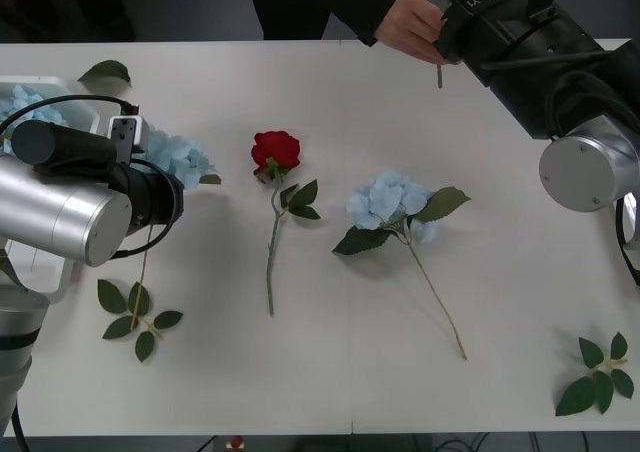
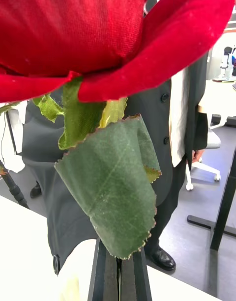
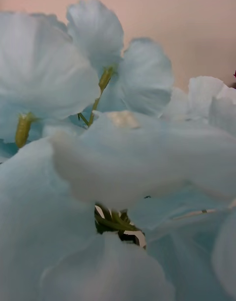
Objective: Place the red flowers into the right box and the blue flowers into the left box. If a person shows an open palm, hand one flower to the person first, then continue sorting.
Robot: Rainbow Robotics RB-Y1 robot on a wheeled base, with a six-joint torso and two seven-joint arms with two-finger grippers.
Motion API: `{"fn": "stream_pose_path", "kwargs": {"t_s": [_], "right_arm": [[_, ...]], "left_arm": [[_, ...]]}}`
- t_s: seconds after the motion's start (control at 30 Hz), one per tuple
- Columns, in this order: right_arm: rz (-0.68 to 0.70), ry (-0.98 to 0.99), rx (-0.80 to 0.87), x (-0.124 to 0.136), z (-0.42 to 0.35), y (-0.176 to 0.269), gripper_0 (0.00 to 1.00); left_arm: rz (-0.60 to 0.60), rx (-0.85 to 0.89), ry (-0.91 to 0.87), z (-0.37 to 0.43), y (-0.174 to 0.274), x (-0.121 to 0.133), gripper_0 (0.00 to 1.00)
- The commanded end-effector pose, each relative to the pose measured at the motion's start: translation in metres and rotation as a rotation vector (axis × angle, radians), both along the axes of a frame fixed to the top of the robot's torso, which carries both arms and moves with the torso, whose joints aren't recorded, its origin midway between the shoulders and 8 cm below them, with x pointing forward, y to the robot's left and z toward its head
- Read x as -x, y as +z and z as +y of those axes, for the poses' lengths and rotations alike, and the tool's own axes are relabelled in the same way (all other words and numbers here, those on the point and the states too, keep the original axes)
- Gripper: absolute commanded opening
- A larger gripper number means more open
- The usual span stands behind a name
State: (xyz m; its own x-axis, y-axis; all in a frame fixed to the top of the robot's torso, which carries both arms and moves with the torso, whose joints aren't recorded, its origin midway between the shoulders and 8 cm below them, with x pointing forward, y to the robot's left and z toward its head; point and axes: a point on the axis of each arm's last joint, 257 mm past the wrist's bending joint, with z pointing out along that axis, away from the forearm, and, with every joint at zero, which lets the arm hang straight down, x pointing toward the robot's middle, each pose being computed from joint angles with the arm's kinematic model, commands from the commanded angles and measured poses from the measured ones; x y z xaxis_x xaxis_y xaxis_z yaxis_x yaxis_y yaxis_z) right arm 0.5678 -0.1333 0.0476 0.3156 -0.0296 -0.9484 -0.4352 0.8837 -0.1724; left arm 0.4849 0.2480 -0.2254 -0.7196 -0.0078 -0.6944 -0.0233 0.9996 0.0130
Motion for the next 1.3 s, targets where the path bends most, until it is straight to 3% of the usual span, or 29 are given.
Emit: {"fn": "stream_pose_path", "kwargs": {"t_s": [0.03,0.07,0.1,0.13,0.2,0.93,1.2,1.3], "right_arm": [[-0.047,0.019,-0.039,0.011,0.003,0.025,0.00],[-0.047,0.019,-0.039,0.011,0.003,0.025,0.09],[-0.047,0.019,-0.039,0.011,0.003,0.025,0.45],[-0.047,0.019,-0.039,0.011,0.003,0.025,0.70],[-0.047,0.019,-0.039,0.011,0.003,0.025,0.98],[-0.047,0.019,-0.039,0.011,0.003,0.025,1.00],[0.089,0.035,0.024,0.013,0.009,-0.017,1.00],[0.225,0.041,0.101,0.020,0.008,-0.046,1.00]], "left_arm": [[-0.037,0.006,-0.014,-0.008,0.018,-0.004,0.00],[-0.038,0.006,-0.015,-0.008,0.018,-0.005,0.00],[-0.038,0.004,-0.015,-0.007,0.018,-0.005,0.00],[-0.036,0.007,-0.015,-0.008,0.017,-0.004,0.00],[-0.037,0.006,-0.014,-0.008,0.018,-0.004,0.00],[-0.037,0.011,-0.013,-0.009,0.018,-0.005,0.00],[-0.037,0.012,-0.014,-0.009,0.018,-0.005,0.00],[-0.038,0.013,-0.016,-0.010,0.019,-0.005,0.00]]}}
